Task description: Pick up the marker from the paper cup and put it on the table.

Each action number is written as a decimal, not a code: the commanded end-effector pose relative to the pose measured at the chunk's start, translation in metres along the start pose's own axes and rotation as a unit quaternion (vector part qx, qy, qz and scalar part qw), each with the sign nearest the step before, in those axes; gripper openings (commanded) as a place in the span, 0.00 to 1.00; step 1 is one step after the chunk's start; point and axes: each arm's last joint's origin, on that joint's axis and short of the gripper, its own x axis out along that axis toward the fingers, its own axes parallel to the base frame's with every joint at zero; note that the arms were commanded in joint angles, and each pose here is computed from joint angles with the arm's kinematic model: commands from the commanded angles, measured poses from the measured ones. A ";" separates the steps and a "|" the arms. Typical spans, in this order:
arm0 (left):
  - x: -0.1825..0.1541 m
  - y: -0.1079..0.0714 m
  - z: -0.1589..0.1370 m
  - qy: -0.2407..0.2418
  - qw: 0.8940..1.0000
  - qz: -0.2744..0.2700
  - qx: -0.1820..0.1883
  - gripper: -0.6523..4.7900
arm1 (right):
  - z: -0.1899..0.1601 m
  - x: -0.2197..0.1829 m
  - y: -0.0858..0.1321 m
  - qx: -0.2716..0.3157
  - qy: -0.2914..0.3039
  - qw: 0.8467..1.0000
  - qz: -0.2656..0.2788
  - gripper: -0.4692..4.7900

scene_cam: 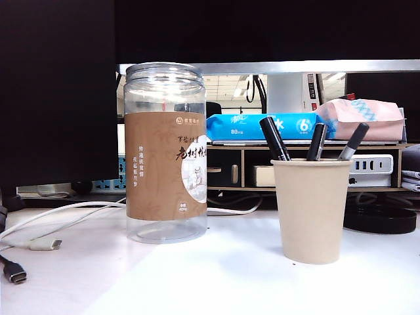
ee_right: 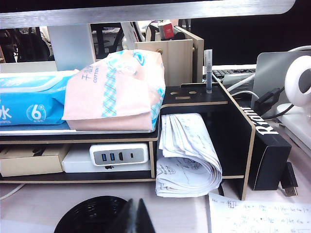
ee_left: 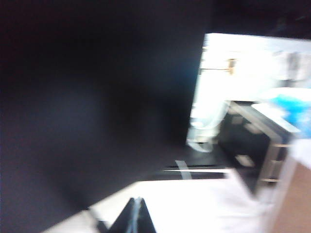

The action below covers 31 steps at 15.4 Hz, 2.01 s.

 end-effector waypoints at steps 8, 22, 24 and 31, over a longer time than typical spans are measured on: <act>0.000 0.002 -0.007 0.034 0.999 0.031 -0.015 0.11 | 0.000 0.000 0.000 -0.002 -0.005 1.000 0.000 0.08; -0.005 -0.042 -0.010 0.066 0.975 -0.202 -0.072 0.11 | -0.003 0.000 0.000 -0.001 0.013 1.000 -0.001 0.08; -0.008 -0.049 -0.011 0.074 0.964 -0.243 -0.074 0.11 | -0.003 0.000 0.000 -0.001 0.013 1.000 -0.001 0.08; -0.023 -0.067 -0.030 0.184 0.915 -0.355 -0.051 0.11 | -0.003 0.000 0.000 -0.001 0.013 1.000 -0.001 0.08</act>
